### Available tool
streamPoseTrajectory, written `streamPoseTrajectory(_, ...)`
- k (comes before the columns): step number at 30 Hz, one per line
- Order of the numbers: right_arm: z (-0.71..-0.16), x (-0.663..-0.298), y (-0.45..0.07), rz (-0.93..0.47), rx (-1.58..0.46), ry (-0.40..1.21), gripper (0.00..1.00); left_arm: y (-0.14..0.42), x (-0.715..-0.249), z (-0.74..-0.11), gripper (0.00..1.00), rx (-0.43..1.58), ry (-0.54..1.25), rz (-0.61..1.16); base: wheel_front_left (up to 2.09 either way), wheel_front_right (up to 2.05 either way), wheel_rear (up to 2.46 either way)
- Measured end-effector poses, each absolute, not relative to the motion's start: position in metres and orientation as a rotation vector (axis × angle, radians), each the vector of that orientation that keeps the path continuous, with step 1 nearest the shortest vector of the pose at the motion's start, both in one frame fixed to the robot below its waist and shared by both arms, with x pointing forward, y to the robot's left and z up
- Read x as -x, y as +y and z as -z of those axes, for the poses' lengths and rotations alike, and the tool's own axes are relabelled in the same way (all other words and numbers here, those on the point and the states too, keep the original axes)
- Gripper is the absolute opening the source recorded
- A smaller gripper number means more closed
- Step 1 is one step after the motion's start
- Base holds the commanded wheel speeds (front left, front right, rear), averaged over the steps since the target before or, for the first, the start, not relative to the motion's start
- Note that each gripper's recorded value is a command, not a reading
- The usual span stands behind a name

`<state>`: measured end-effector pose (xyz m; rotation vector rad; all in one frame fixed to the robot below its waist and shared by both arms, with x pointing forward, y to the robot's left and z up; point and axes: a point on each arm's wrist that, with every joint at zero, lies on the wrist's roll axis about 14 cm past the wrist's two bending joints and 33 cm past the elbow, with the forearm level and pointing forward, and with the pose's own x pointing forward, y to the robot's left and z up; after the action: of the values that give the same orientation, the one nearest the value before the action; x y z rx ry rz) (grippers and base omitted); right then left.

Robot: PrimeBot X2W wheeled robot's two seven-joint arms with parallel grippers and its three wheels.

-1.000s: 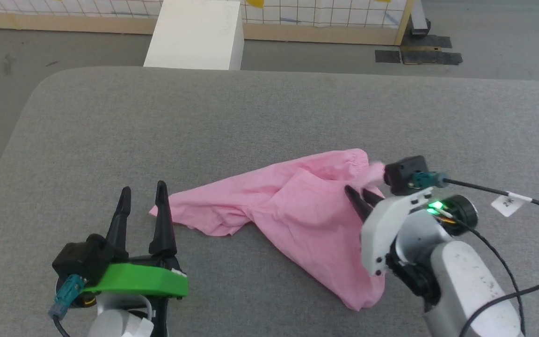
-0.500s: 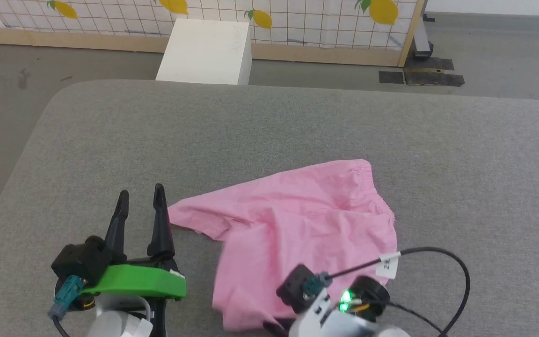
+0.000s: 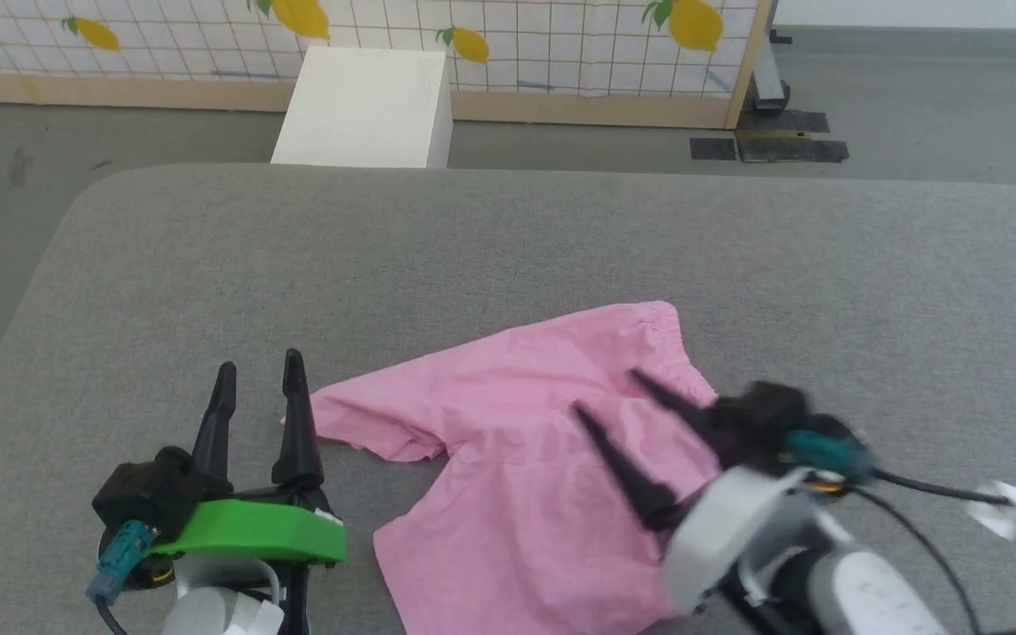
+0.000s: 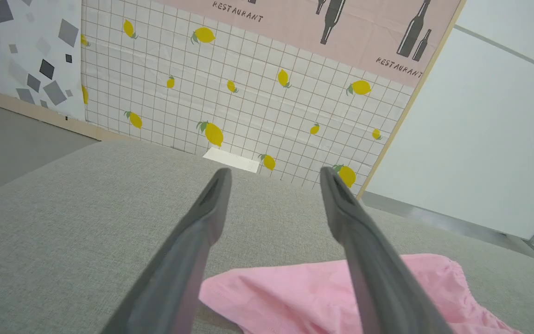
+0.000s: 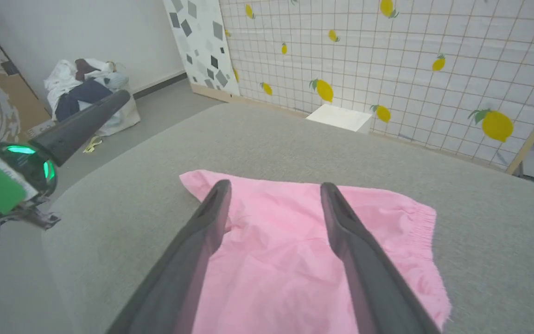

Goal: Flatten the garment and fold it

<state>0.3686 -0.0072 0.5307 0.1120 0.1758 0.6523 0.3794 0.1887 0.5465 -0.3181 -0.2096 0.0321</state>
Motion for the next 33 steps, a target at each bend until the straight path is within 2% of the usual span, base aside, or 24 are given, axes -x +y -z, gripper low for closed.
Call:
streamPoseTrajectory(6,-0.547,-0.391,-0.104,-0.31,-0.096,-0.034,1.0,0.177,-0.381,-0.545,1.0,0.309,-0.201,0.005,0.0,0.0,0.0)
streamPoseTrajectory(10,-0.527,-0.382,-0.15,-0.164,-0.069,-0.013,1.0,0.16,-0.38,-0.529,1.0,0.28,-0.145,0.06,0.0,0.0,0.0)
streamPoseTrajectory(12,-0.517,-0.376,-0.165,-0.12,-0.068,0.009,1.0,0.145,-0.376,-0.504,1.0,0.24,-0.06,0.114,0.0,0.0,0.0)
streamPoseTrajectory(16,-0.511,-0.37,-0.174,-0.088,-0.087,0.024,1.0,0.128,-0.366,-0.458,1.0,0.169,0.164,0.202,0.0,0.0,0.0)
streamPoseTrajectory(26,-0.506,-0.365,-0.174,-0.084,-0.126,0.039,1.0,0.12,-0.342,-0.399,1.0,0.037,0.603,0.292,0.0,0.0,0.0)
streamPoseTrajectory(33,-0.5,-0.363,-0.172,-0.088,-0.135,0.057,1.0,0.123,-0.329,-0.381,1.0,0.006,0.808,0.276,0.0,0.0,0.0)
